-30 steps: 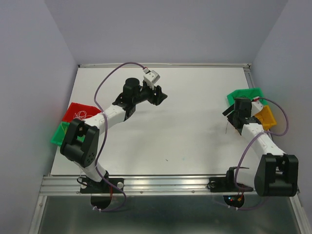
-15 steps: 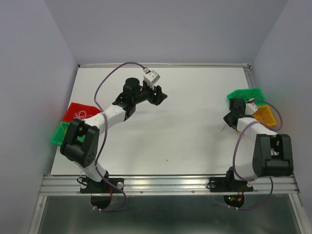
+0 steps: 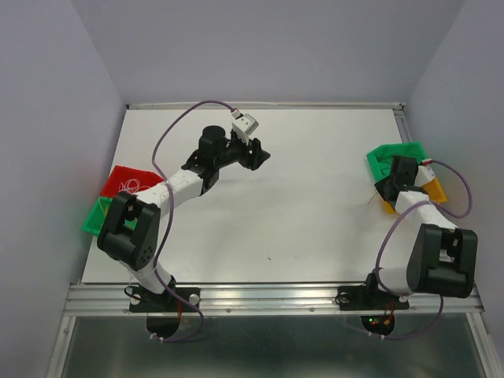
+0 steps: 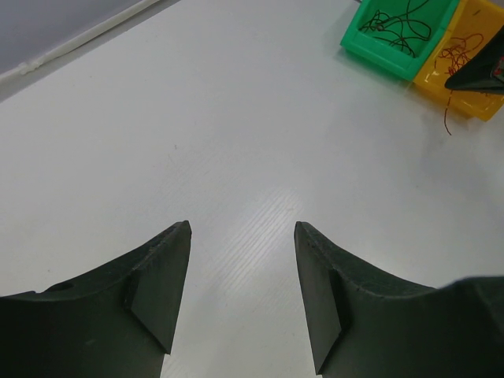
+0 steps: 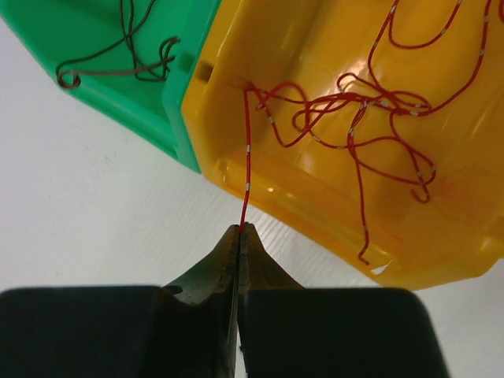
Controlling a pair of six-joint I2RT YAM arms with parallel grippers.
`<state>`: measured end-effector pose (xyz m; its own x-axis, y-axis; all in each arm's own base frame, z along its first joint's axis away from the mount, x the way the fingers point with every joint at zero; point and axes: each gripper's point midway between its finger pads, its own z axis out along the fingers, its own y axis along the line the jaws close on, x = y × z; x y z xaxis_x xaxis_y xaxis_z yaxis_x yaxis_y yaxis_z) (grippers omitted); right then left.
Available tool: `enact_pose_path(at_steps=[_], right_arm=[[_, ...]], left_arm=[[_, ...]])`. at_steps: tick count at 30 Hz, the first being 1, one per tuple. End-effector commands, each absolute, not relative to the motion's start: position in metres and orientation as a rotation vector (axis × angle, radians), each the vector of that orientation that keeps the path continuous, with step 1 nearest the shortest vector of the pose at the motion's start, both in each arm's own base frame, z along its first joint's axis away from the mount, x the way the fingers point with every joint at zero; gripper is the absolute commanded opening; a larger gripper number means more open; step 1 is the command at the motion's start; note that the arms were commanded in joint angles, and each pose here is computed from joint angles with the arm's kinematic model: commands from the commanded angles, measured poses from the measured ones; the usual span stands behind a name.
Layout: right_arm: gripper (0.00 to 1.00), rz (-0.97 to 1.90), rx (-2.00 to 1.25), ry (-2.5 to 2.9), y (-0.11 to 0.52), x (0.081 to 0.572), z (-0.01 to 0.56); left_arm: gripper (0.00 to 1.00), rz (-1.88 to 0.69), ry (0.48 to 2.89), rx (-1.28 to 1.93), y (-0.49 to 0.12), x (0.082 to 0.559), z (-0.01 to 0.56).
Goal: Untangle the cables
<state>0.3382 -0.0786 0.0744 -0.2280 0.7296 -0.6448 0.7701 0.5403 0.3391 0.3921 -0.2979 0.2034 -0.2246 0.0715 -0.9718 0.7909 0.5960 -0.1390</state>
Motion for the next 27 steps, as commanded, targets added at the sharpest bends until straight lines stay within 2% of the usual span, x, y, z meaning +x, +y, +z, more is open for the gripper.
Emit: enact_pose_path(at_steps=[1, 6, 14, 27], right_arm=[[0.0, 0.082, 1.251, 1.856, -0.102, 0.359, 0.116], [0.01, 0.179, 1.312, 1.856, -0.117, 0.368, 0.113], [0.01, 0.182, 1.417, 1.798, -0.156, 0.382, 0.113], [0.01, -0.044, 1.585, 1.729, -0.192, 0.365, 0.076]], left_arm=[[0.66, -0.784, 1.611, 0.733, -0.301, 0.392, 0.224], [0.66, -0.784, 1.609, 0.735, -0.301, 0.392, 0.224], [0.66, -0.784, 1.604, 0.737, -0.3, 0.39, 0.226], [0.66, -0.788, 1.602, 0.74, -0.301, 0.389, 0.226]])
